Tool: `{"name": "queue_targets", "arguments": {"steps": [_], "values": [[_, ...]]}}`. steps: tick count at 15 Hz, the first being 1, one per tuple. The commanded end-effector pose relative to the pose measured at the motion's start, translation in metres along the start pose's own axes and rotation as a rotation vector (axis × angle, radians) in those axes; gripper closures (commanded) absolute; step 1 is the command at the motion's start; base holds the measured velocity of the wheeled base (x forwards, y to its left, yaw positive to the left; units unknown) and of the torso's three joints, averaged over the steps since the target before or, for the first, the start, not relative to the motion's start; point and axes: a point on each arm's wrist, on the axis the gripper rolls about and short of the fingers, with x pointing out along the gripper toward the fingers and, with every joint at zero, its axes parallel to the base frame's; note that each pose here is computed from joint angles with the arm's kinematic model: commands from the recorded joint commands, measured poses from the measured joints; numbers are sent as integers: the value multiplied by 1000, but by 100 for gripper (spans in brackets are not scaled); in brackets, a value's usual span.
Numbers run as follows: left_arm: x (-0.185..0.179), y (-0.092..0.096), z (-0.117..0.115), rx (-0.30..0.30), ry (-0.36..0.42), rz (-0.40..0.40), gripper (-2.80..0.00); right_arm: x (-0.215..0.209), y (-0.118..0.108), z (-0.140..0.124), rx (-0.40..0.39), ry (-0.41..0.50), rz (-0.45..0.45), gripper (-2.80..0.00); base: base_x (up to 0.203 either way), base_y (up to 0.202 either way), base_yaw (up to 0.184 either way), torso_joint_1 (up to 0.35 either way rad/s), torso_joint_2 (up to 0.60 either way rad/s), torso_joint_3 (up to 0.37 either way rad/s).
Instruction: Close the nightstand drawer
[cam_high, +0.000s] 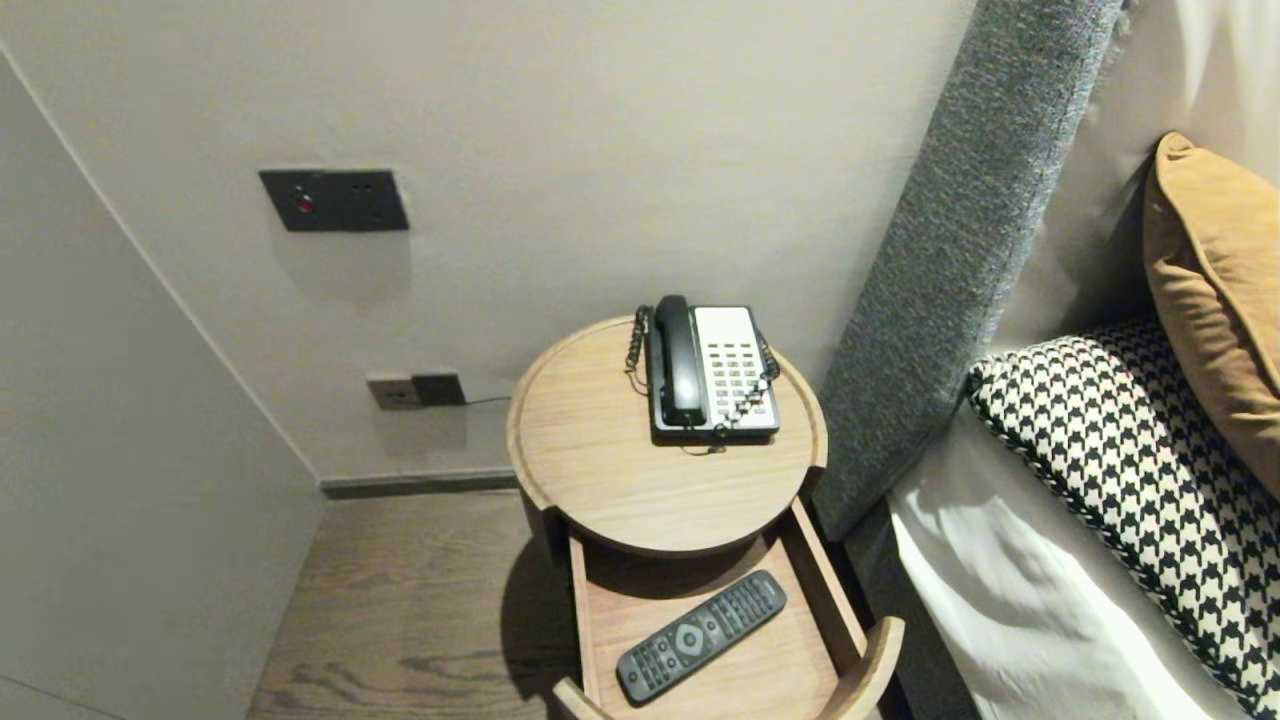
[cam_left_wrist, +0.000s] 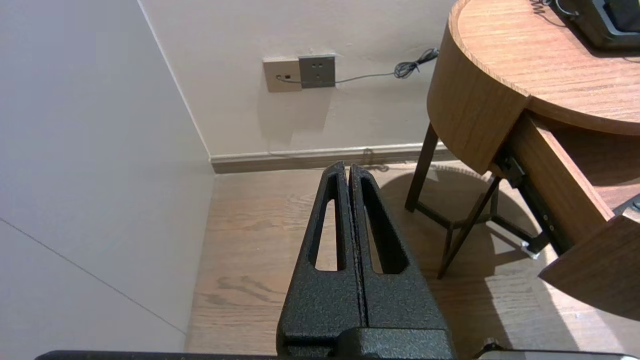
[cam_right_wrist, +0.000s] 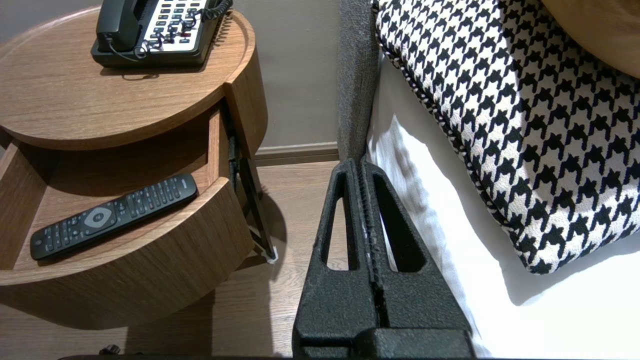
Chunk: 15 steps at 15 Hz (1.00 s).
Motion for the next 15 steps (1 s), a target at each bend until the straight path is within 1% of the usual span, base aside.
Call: {"name": "queue_targets", "arguments": {"steps": [1,8,10,11,12,15], "values": [[0,0,0,-7,-2,2,0,2,0,-11,-1,40,-1,0,0,0,0,0,0,0],[-1,0,2,-4,3,6,0,2,0,-11,-1,40,-1,0,0,0,0,0,0,0],[-2,0,4,30,33,-8,0,2,0,-11,-1,40,-1,0,0,0,0,0,0,0],[-4,0,13,37,29,-18,0,2,0,-11,-1,39,-1,0,0,0,0,0,0,0],[-4,0,25,38,47,-35,0,2,0,-11,-1,39,-1,0,0,0,0,0,0,0],[11,2,67,36,134,-64,0,2,0,-11,-1,39,-1,0,0,0,0,0,0,0]]}}
